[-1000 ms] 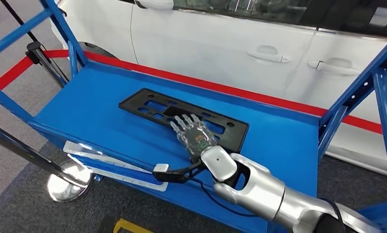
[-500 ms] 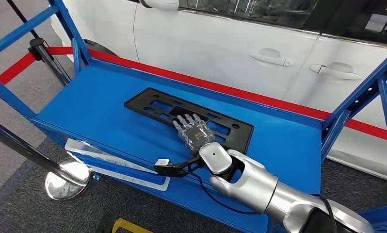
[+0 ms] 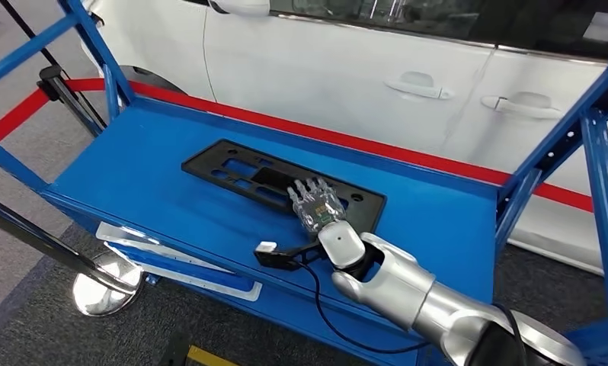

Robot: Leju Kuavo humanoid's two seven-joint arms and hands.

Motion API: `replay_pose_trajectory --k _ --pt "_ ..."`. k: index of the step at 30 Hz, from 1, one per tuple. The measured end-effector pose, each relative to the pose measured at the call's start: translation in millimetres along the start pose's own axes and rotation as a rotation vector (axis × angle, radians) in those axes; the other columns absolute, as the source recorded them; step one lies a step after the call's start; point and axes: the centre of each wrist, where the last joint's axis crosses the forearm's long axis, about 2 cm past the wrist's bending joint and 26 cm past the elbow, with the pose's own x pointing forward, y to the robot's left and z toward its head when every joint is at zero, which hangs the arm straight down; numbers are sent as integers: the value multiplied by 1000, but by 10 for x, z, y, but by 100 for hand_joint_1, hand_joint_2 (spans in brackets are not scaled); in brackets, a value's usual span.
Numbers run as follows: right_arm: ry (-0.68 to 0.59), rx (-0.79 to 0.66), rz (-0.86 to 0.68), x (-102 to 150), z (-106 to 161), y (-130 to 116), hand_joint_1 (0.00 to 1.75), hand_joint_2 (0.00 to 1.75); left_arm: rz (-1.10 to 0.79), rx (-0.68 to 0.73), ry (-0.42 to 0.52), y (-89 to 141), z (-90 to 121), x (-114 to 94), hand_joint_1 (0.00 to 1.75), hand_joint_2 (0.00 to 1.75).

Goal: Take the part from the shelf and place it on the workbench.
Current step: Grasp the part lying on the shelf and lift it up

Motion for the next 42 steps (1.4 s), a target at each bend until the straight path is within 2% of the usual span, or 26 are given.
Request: replay_pose_trajectory --k 17,21,41,42 --pt "169 45 277 -167 -164 174 1 175 -16 -21 -13 -57 23 -2 0 0" --pt "182 53 292 -188 -163 219 172 175 -17 -29 -13 -88 40 -16 0 0" --pt "157 42 268 -198 -167 243 175 175 29 -90 -79 -130 52 -12 0 0" --pt "155 37 265 -198 -167 242 175 175 31 -90 -83 -131 51 -10 0 44"
